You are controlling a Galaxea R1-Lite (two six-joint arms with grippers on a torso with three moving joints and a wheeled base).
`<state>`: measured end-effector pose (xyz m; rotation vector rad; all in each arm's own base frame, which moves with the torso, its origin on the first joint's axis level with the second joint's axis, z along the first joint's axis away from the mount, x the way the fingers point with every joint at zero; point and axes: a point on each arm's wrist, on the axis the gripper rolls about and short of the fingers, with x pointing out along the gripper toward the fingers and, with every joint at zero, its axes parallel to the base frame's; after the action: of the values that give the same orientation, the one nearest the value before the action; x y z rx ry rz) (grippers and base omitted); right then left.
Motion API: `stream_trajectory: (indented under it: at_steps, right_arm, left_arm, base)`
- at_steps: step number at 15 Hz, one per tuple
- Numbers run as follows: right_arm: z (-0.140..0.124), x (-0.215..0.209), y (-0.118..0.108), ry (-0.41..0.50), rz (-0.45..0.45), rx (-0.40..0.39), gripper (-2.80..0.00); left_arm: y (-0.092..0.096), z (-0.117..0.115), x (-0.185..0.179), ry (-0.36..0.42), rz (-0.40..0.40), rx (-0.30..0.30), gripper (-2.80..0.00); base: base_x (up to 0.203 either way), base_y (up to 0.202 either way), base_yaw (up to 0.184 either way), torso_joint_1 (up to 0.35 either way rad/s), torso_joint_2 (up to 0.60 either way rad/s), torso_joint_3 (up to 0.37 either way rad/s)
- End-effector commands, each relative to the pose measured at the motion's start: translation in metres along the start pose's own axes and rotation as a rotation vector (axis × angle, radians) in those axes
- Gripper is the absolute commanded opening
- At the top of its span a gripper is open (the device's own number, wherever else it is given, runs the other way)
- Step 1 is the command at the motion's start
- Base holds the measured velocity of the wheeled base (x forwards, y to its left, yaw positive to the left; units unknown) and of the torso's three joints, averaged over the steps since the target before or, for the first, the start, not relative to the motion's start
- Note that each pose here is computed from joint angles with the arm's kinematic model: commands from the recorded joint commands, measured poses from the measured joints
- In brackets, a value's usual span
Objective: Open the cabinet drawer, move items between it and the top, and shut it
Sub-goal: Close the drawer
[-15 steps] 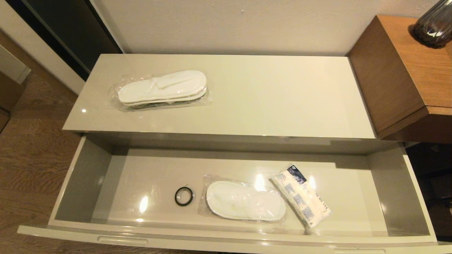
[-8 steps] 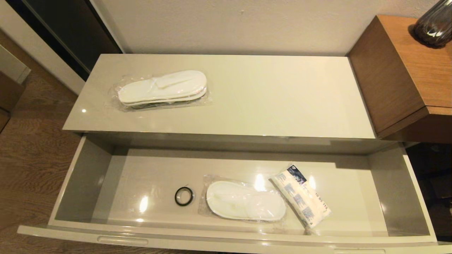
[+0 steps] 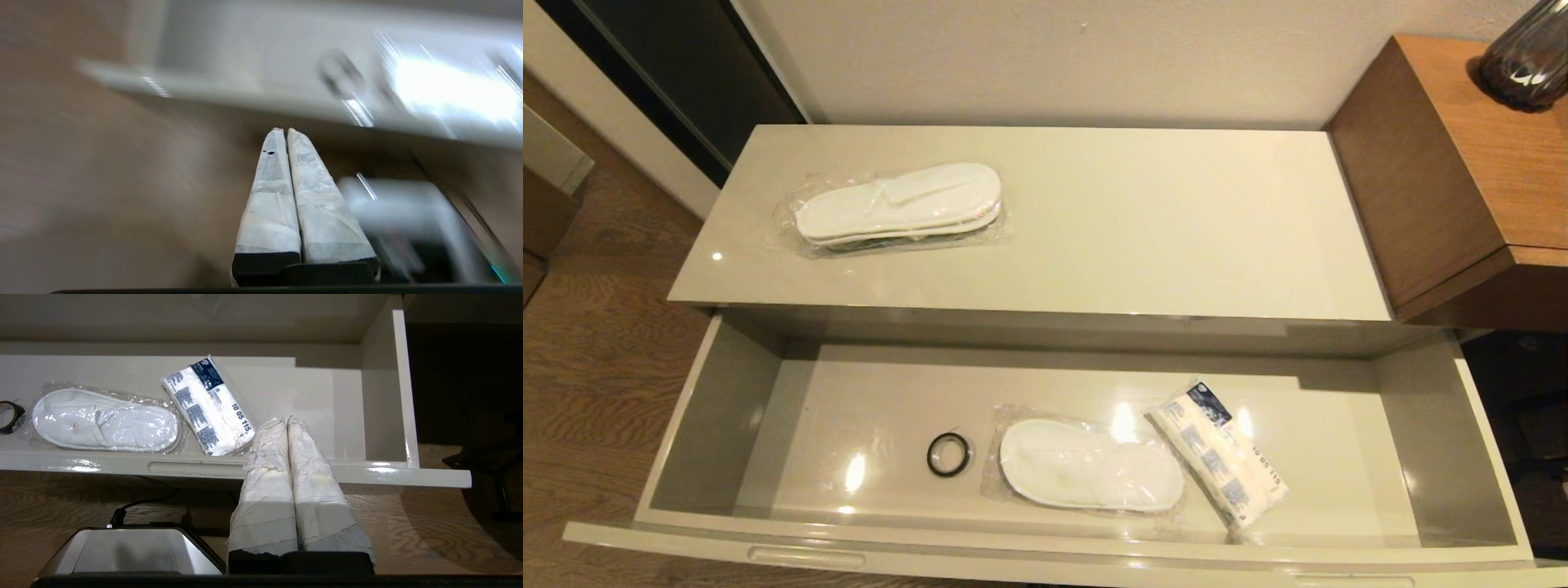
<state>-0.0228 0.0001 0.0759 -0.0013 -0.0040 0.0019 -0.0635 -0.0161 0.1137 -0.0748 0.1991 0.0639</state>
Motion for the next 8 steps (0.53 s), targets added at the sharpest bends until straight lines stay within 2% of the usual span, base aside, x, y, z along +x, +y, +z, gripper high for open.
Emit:
stream_trajectory:
  at_steps: [1,4,7,8]
  right_arm:
    - [0.0,0.0,0.0,-0.001,0.0,0.0,-2.8]
    - [0.0,0.0,0.0,0.0,0.0,0.0,-2.8]
    - [0.0,0.0,0.0,0.001,0.0,0.0,-2.8]
    - [0.0,0.0,0.0,0.001,0.0,0.0,-2.8]
  left_arm:
    - [-0.005,-0.016,-0.015,0.163,-0.157,-0.021,-2.8]
    - [-0.003,-0.023,0.003,0.369,-0.217,0.005,-2.8]
    - [-0.002,0.001,0.025,0.561,-0.238,-0.032,-2.8]
    - [-0.001,0.008,0.034,0.587,-0.238,-0.034,-2.8]
  base:
    - [0.0,0.0,0.0,0.0,0.0,0.0]
    - [0.0,0.0,0.0,0.0,0.0,0.0]
    - [0.0,0.0,0.0,0.0,0.0,0.0]
    - [0.0,0.0,0.0,0.0,0.0,0.0]
